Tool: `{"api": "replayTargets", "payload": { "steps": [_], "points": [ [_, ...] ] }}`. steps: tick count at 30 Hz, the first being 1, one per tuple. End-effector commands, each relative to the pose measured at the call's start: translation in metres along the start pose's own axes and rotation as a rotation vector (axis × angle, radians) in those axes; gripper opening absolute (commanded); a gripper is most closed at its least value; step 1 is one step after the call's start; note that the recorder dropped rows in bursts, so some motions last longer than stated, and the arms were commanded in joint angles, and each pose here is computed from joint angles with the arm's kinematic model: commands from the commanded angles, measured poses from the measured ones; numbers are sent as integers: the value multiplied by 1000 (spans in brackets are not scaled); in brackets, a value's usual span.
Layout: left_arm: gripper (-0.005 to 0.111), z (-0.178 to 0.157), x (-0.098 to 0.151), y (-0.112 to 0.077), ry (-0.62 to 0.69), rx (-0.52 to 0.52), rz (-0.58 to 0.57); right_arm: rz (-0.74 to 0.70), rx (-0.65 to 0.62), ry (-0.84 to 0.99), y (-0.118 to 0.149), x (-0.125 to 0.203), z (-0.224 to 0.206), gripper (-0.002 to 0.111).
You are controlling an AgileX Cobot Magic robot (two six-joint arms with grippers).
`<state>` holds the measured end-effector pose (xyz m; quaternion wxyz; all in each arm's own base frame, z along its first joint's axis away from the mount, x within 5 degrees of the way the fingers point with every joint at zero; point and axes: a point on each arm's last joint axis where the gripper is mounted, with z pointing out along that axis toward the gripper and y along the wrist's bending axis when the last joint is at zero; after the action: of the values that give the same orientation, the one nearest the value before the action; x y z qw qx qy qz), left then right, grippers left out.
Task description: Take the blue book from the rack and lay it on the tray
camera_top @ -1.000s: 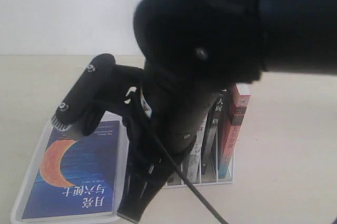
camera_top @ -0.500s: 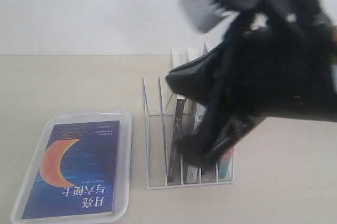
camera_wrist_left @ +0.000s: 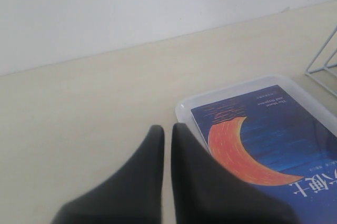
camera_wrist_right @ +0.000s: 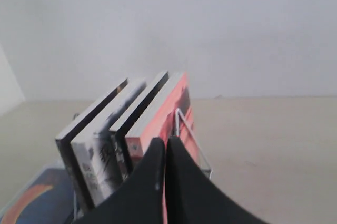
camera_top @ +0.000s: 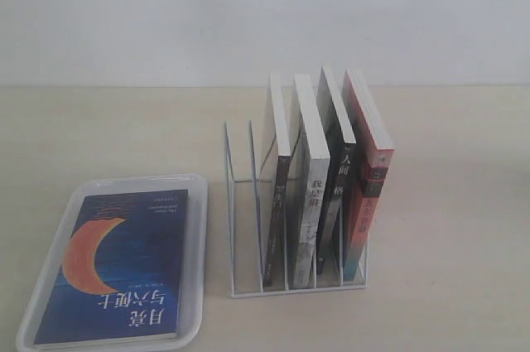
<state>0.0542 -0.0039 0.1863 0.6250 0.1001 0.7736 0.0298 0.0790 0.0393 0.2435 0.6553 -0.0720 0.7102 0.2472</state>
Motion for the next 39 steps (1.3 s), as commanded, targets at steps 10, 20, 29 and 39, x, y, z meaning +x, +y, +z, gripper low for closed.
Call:
{"api": "replayTargets", "payload": {
  "steps": [10, 20, 29, 39],
  "points": [
    [5, 0, -1, -1, -14, 9, -16, 2, 220, -256, -21, 19, -35, 0],
    [5, 0, -1, -1, -14, 9, -16, -97, 387, -20, -32, 39, -35, 0],
    [5, 0, -1, -1, -14, 9, -16, -132, 414, 150, -35, 53, -37, 0],
    [5, 0, -1, -1, -14, 9, -16, -126, 420, 195, -36, 57, -38, 0]
  ]
}}
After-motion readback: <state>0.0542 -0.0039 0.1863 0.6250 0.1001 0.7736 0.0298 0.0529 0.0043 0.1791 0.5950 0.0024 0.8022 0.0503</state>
